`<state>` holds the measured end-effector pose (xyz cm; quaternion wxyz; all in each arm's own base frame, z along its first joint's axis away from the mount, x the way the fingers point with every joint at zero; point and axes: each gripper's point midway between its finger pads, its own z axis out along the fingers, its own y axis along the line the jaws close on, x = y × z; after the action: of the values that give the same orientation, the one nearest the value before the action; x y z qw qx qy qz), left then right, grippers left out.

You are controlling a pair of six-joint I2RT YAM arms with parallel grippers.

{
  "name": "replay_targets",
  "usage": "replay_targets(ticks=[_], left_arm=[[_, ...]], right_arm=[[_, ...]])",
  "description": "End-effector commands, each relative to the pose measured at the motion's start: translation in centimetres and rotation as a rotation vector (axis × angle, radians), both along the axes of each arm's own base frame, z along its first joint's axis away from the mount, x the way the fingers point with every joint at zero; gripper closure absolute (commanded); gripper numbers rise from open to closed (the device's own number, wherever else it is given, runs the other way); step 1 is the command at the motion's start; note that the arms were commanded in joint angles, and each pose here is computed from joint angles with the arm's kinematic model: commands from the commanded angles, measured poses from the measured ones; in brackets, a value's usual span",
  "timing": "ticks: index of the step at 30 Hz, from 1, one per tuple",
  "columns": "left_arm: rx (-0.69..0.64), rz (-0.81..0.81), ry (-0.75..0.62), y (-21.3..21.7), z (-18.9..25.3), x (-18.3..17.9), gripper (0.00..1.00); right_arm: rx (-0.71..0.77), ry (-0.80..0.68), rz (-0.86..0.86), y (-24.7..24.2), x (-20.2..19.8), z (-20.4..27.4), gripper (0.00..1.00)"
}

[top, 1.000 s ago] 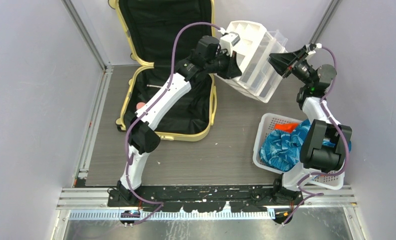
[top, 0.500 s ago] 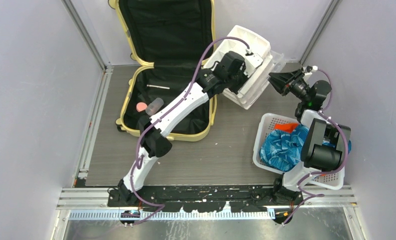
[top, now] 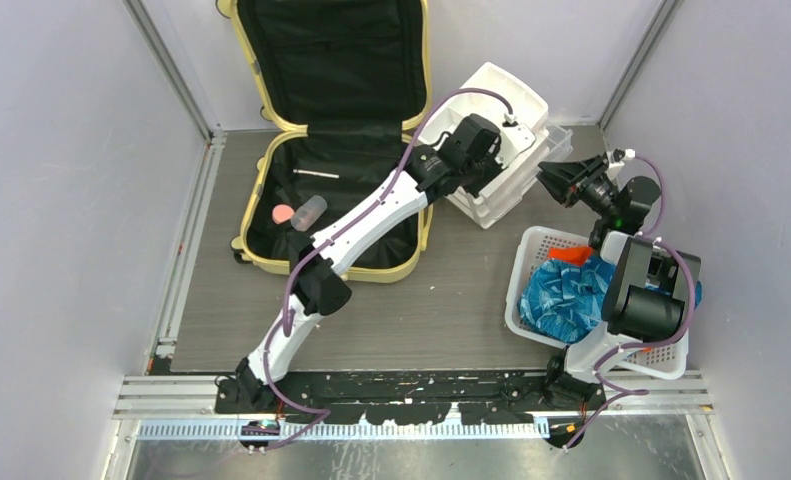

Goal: Open, take out, and arrange the luggage
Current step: Place the storage box at the corner of the board.

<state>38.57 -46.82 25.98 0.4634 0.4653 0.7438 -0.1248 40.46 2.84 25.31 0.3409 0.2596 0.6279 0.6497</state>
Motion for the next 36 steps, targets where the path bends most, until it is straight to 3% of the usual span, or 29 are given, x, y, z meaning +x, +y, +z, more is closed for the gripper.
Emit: replay_targets(ticks=[1, 9, 15, 20, 27, 30, 36], left_arm=[[-0.068, -0.137, -0.107, -3.2, 3.0, -0.9, 1.0], [-0.126, -0.097, -0.107, -4.0, 3.0, 0.1, 0.99], [-0.182, -0.088, -0.105, -4.8, 3.7, 0.3, 0.94], [-0.216, -0.086, -0.107, -5.1, 4.2, 0.5, 0.9], [-0.23, -0.083, -0.103, -5.4, 4.1, 0.5, 0.87], [-0.245, -0.081, -0.107, -5.6, 4.5, 0.6, 0.87], [-0.281, -0.102, -0.099, -6.3, 4.8, 0.4, 0.85]], right_arm=[[-0.093, -0.113, -0.008, 0.2, -1.2, 1.8, 0.64], [-0.16, -0.089, -0.068, -1.9, -2.1, 0.8, 0.62], [-0.277, -0.066, -0.097, -2.7, -3.6, 0.3, 0.59], [-0.415, 0.017, -0.124, -3.9, -4.4, -1.8, 0.48], [-0.445, 0.008, -0.119, -4.6, -5.1, -1.8, 0.4], [-0.523, -0.019, -0.09, -4.6, -6.0, -1.3, 0.38], [-0.825, -0.052, -0.115, -6.4, -6.6, 0.6, 0.33]])
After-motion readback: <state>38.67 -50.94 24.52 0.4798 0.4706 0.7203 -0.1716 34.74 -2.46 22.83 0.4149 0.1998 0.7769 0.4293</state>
